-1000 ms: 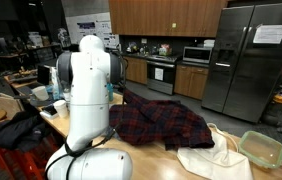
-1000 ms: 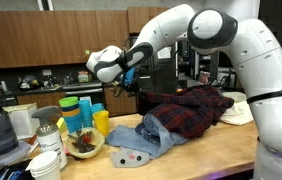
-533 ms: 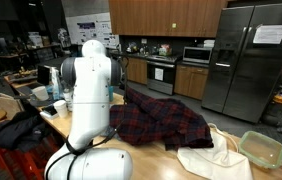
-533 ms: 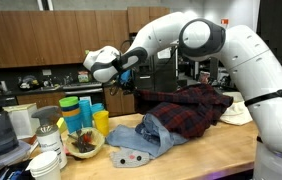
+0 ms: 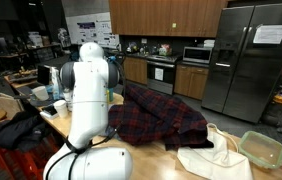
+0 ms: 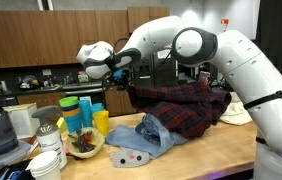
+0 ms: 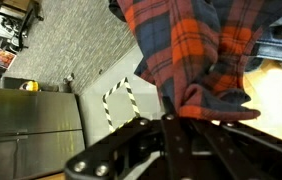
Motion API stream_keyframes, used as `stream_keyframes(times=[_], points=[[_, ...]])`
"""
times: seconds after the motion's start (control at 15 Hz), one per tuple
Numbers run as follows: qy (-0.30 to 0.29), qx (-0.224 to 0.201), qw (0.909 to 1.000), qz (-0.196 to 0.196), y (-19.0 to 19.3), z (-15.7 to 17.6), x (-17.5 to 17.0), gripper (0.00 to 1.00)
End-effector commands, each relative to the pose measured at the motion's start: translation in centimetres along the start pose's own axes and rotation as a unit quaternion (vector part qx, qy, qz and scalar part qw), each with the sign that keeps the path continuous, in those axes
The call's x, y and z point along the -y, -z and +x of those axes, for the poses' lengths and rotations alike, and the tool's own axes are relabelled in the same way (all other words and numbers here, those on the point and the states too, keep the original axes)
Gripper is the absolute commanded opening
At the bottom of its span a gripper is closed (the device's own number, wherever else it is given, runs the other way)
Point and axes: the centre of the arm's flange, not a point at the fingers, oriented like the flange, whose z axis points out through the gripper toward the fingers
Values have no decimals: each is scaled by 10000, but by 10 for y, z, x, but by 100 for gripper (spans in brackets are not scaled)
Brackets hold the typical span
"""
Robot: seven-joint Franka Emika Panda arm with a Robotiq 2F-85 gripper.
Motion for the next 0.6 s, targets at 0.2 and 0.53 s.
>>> stream_keyframes(times=[0.2,0.53], points=[[-247,-71,9996,-143,19,19,-30,2],[-479,65,9983,-339,1,18,-44,29]])
